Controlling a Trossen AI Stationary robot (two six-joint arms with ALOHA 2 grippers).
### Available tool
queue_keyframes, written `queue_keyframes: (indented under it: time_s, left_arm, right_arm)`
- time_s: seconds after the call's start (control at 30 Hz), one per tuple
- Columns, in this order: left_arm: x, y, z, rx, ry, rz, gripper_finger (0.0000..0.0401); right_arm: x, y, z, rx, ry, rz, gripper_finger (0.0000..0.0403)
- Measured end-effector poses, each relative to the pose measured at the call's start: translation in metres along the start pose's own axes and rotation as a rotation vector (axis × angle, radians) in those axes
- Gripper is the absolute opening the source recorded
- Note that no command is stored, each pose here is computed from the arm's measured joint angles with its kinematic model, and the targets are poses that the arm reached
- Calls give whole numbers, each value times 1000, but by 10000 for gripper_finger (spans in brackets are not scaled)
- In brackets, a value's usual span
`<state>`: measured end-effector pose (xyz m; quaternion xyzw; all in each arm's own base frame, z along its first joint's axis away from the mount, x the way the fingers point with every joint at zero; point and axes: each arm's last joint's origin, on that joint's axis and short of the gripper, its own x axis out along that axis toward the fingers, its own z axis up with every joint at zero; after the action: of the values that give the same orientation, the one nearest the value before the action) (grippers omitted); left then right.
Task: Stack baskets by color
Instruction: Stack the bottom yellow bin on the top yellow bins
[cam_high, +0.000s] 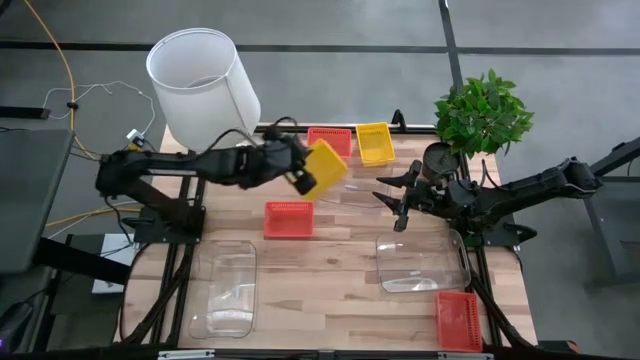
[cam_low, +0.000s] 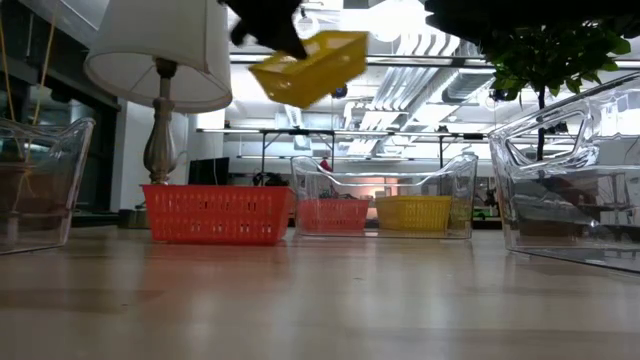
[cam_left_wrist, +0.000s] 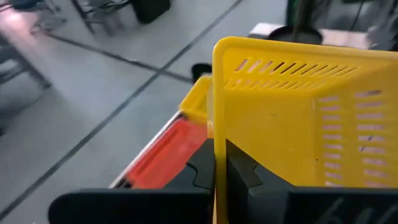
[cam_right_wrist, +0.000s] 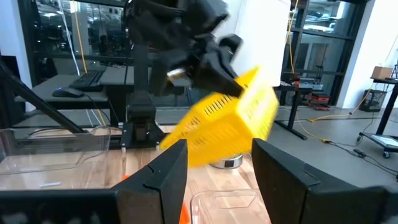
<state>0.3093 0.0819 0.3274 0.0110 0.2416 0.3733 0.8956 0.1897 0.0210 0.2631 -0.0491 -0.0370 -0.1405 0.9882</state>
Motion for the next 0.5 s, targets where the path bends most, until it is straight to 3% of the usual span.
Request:
queue_keyframes:
  time_s: [0.37, 0.5]
  left_arm:
    - [88, -10, 4, -206, -290, 39, 0]
    - [113, -11, 0, -354, -392, -34, 0]
  right_arm:
    - [0, 0, -1, 20, 10, 1, 167]
    - [0, 0, -1, 20, 11, 2, 167]
